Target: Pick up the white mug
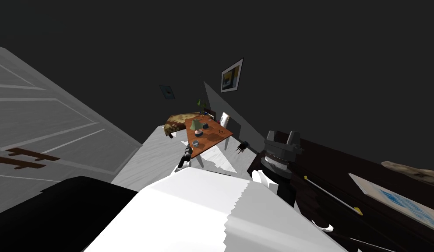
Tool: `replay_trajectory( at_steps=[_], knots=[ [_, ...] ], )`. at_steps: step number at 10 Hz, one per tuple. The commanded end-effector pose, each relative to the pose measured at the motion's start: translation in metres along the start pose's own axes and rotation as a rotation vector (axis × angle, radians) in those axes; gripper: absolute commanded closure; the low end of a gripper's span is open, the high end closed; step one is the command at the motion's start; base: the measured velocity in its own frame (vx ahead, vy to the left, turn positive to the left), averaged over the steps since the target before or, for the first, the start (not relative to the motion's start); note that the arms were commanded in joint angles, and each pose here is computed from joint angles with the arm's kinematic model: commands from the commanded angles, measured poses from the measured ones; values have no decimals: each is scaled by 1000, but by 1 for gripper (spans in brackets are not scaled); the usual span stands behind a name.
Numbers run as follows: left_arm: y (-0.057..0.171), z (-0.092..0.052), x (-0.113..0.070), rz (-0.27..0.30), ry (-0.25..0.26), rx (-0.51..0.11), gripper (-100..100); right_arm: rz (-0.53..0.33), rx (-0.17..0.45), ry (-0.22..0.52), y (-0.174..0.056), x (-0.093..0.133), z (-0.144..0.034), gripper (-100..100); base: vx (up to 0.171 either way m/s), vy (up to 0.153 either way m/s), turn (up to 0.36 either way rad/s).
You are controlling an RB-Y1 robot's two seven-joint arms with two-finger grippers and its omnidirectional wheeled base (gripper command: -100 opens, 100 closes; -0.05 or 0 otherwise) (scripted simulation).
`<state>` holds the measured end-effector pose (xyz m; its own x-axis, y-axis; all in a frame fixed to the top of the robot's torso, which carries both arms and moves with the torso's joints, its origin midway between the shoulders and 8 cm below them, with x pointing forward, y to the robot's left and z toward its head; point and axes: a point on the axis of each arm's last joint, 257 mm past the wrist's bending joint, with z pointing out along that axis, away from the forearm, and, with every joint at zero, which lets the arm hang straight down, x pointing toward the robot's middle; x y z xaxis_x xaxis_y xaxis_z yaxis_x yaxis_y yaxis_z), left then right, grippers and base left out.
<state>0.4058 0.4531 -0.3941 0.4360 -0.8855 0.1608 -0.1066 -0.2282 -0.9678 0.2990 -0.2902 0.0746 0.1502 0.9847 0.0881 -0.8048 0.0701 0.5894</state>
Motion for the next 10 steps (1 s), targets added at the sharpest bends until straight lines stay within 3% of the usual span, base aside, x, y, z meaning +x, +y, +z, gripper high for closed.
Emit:
replay_trajectory(
  at_steps=[1,6,7,8,9,10],
  knots=[
    [22,-2,11,-33,-5,-48,-100,0,0,0,0,0,0,0,65,42,-30],
    [71,-17,54,-144,-8,-143,-100,0,0,0,0,0,0,0,69,55,-20],
    [65,-16,47,-132,-8,-132,-100,0,0,0,0,0,0,0,26,17,-3],
    [66,-16,48,-134,-8,-135,0,0,0,0,0,0,0,0,6,4,0],
    [70,-19,48,-135,-10,-132,-100,0,0,0,0,0,0,0,109,43,-22],
    [69,-18,48,-134,-9,-136,-100,0,0,0,0,0,0,0,69,29,-10]
  ],
)
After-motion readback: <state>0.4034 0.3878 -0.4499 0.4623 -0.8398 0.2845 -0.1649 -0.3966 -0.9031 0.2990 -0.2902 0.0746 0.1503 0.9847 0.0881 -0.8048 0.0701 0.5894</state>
